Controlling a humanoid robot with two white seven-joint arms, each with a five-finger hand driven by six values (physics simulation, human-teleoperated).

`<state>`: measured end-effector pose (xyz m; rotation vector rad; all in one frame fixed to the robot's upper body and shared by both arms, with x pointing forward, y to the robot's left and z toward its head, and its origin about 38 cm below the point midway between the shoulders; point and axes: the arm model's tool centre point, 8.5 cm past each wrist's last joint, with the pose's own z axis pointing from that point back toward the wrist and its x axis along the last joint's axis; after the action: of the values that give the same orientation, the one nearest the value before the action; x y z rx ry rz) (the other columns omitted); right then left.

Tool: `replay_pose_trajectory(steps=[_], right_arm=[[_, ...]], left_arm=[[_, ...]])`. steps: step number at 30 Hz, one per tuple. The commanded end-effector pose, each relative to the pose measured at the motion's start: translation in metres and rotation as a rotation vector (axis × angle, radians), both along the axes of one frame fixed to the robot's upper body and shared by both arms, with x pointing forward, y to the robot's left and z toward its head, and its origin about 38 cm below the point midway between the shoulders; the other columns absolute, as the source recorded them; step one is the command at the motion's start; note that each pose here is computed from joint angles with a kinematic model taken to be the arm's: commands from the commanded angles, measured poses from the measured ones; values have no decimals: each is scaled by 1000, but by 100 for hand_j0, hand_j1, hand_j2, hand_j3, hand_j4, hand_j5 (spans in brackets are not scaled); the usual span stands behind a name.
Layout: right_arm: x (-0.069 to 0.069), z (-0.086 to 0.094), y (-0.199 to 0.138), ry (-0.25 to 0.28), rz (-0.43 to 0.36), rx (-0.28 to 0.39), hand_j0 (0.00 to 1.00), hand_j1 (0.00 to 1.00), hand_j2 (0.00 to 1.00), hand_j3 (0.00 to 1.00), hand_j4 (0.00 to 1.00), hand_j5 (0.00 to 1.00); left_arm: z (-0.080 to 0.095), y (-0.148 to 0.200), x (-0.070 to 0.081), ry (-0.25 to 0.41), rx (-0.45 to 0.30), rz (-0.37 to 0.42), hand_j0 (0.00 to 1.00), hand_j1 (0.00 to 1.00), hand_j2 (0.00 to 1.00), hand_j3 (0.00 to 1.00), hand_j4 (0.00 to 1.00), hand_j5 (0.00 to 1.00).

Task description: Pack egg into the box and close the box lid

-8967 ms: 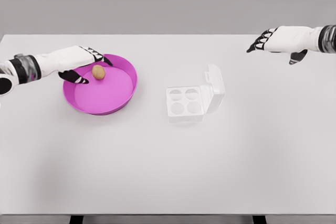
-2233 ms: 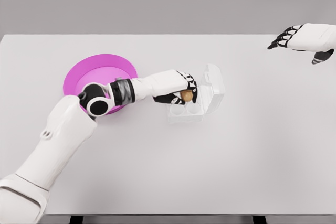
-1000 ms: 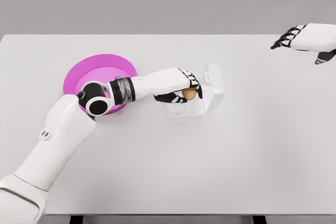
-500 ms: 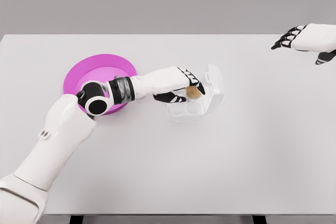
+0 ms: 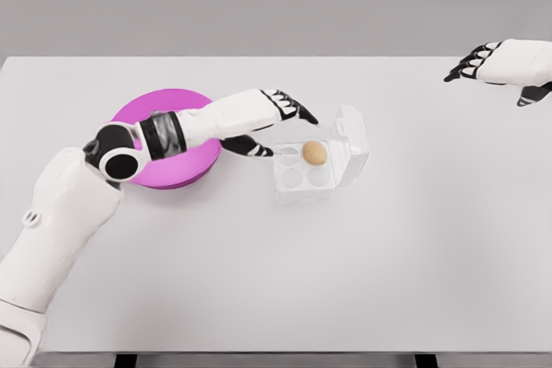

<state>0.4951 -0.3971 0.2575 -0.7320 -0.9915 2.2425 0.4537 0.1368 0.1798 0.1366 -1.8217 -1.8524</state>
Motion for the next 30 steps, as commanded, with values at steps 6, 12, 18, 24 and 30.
replay_pose_trajectory(steps=[6,12,18,24,30], right_arm=[[-8,-14,19,27,54,24,100,100,100,100,100,100],[-29,-17,64,39,219,-15,100,100,100,100,100,100],[-49,-31,84,61,312,-56,100,100,100,100,100,100],[-62,-26,89,57,350,-58,100,100,100,100,100,100],[-62,-28,108,58,396,-48,100,100,100,100,100,100]], left_arm=[[44,122,-27,-15,-89,112,100,100,100,100,100,100],[49,176,-53,1,-124,197,100,100,100,100,100,100],[40,205,-63,36,-106,258,100,100,100,100,100,100],[40,213,-61,39,-101,280,100,100,100,100,100,100],[38,216,-60,46,-99,289,100,100,100,100,100,100]])
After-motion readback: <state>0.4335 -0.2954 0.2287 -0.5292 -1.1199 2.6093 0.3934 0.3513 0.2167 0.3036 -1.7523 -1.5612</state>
